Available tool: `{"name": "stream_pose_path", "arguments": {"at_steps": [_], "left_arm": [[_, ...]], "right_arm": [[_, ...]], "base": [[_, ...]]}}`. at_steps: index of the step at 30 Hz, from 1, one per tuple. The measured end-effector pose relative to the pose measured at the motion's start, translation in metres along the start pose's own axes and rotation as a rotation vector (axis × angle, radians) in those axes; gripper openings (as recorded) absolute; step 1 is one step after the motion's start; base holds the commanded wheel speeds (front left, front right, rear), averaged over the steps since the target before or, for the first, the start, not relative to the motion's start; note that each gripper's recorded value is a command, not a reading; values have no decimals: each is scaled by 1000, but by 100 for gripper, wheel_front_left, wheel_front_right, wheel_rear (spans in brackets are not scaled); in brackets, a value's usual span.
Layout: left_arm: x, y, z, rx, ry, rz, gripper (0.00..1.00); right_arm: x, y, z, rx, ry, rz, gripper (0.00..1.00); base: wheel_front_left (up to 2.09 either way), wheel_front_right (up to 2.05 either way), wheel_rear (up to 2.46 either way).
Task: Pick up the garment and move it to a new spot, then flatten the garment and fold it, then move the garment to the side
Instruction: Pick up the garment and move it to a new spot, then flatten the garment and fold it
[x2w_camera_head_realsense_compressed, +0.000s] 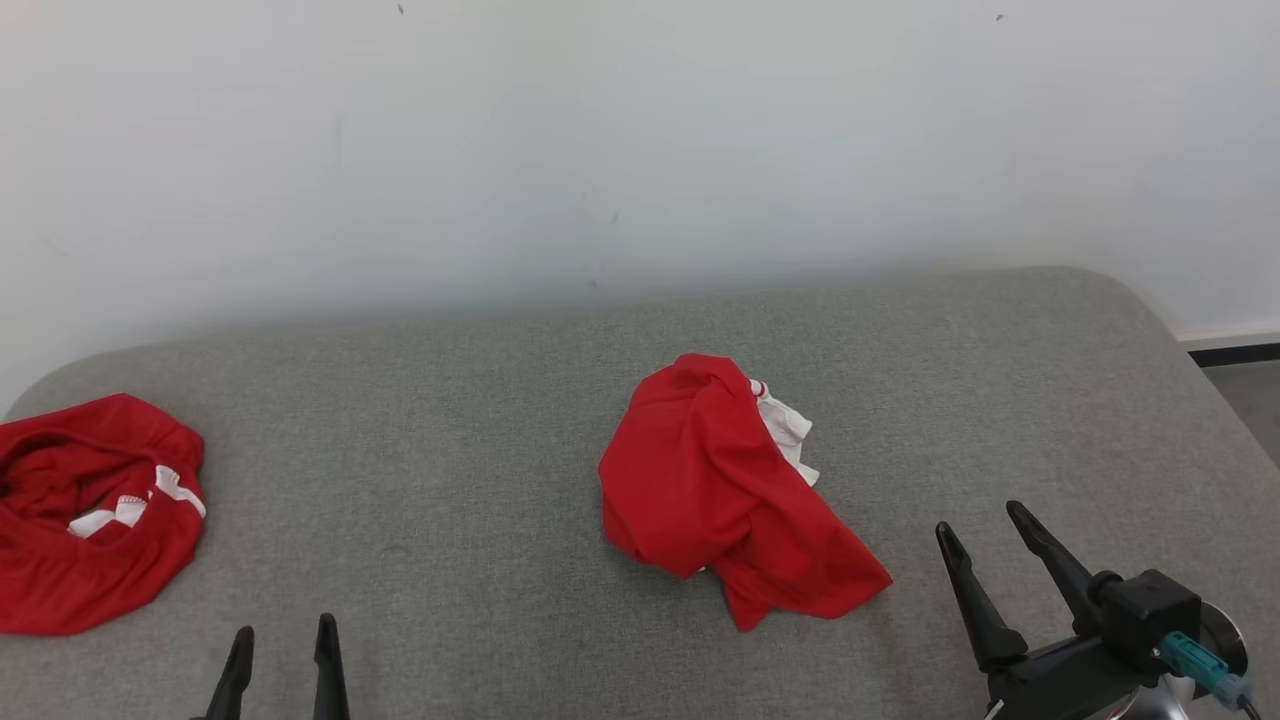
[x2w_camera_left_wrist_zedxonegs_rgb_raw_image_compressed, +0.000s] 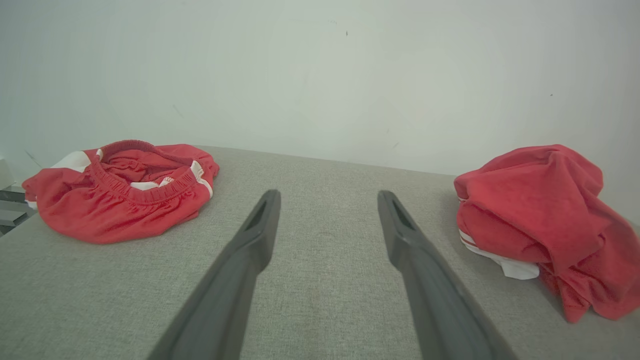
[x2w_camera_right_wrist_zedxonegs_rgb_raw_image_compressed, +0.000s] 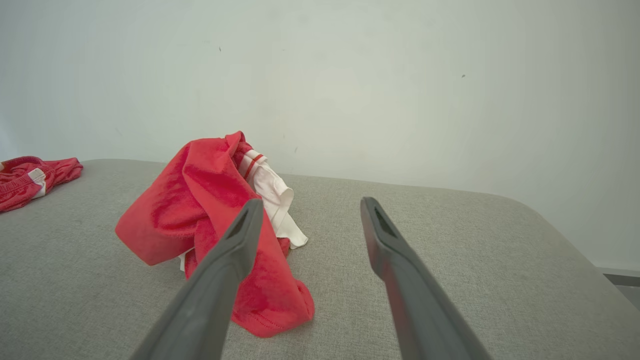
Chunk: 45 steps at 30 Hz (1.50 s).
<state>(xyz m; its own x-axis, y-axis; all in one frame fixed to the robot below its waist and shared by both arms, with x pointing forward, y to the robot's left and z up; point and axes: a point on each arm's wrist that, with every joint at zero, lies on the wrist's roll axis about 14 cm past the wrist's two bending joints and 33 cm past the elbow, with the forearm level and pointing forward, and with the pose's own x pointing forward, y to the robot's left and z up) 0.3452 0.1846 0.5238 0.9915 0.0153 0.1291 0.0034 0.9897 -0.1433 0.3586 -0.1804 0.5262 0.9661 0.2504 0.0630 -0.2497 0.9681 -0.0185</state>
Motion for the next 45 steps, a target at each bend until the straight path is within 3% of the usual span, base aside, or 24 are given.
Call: {"name": "stream_pose_path", "arguments": {"at_steps": [13,19,31,37,45], "left_arm": [[0,4,-1,4,-1,5,100],[-2,6,-2,2,-1,13,100],[-2,6,-6,11,14,-6,100],[4,13,-1,14,-2,5,100],[-1,28,-7,24,22,42,100]], "right_arm": [[-3,-1,-4,12,7,-10,100],[15,2,6,23,17,12,100],[90,15,5,-71,330,133,100],[114,9,-15,-134,463,142,100],[134,31,-50,-208,573,223,100]], "base": [[0,0,0],[0,0,0],[0,0,0],[0,0,0],[0,0,0]]}}
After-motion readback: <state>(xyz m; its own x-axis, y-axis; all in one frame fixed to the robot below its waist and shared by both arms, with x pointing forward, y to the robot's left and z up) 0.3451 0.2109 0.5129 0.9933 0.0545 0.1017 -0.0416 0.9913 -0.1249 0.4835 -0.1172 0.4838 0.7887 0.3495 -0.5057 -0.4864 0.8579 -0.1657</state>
